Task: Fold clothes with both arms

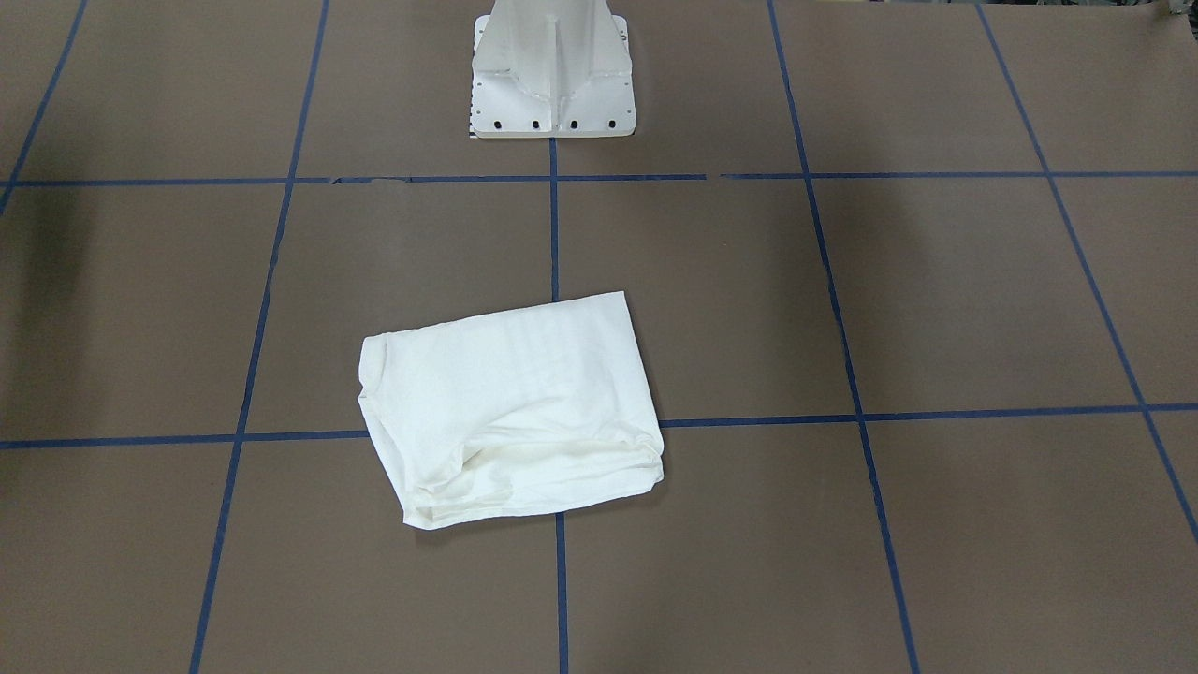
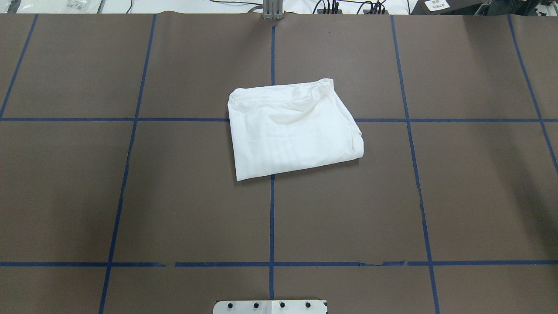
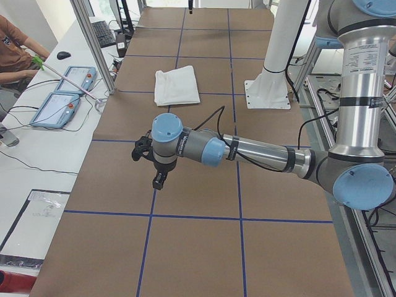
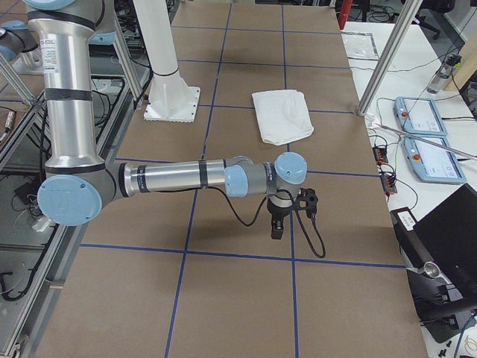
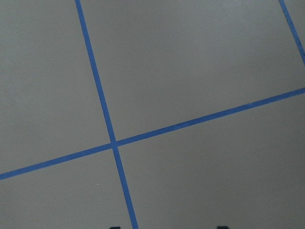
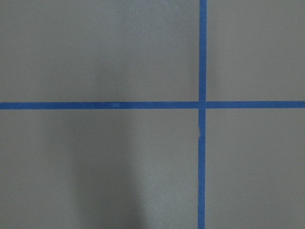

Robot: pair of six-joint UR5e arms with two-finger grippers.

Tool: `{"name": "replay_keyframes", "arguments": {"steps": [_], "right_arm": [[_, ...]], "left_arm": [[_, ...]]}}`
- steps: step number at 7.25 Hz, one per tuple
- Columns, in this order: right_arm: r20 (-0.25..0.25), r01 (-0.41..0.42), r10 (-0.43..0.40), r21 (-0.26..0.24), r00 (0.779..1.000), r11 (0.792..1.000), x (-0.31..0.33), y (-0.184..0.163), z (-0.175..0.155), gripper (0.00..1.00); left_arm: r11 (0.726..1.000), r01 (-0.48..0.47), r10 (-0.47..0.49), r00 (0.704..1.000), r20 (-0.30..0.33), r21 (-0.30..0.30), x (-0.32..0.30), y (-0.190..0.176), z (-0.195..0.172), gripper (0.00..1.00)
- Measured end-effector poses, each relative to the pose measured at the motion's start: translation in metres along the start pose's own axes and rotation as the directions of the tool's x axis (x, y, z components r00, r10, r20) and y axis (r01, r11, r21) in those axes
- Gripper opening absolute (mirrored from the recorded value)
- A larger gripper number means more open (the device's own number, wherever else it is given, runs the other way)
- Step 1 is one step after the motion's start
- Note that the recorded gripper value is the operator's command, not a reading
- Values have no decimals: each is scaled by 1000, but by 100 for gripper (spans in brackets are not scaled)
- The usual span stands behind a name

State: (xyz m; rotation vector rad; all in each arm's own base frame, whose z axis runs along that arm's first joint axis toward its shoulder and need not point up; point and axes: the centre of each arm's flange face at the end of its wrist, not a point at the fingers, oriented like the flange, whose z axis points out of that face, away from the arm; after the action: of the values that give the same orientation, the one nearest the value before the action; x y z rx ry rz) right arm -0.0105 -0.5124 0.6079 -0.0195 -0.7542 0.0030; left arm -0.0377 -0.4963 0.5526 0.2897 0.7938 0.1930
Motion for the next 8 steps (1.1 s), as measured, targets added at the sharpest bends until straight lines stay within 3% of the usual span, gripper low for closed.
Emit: {"name": "replay_keyframes", "arguments": {"steps": [3,6,8], "right_arm": [[-5,22,-22,-5,1000,1000,-2,1,3,100],[-10,22,-22,-16,1000,1000,3,6,9,100],[1,9,-9,-12,1000,1000,10,8,5,100]], "left_arm": [[999,-36,36,997,62,-9,-10,-2,4,100],[998,5,-2,998,55,-64,-40,14,30,100],[998,-23,27,998,58,-66,-49,22,33,100]]}}
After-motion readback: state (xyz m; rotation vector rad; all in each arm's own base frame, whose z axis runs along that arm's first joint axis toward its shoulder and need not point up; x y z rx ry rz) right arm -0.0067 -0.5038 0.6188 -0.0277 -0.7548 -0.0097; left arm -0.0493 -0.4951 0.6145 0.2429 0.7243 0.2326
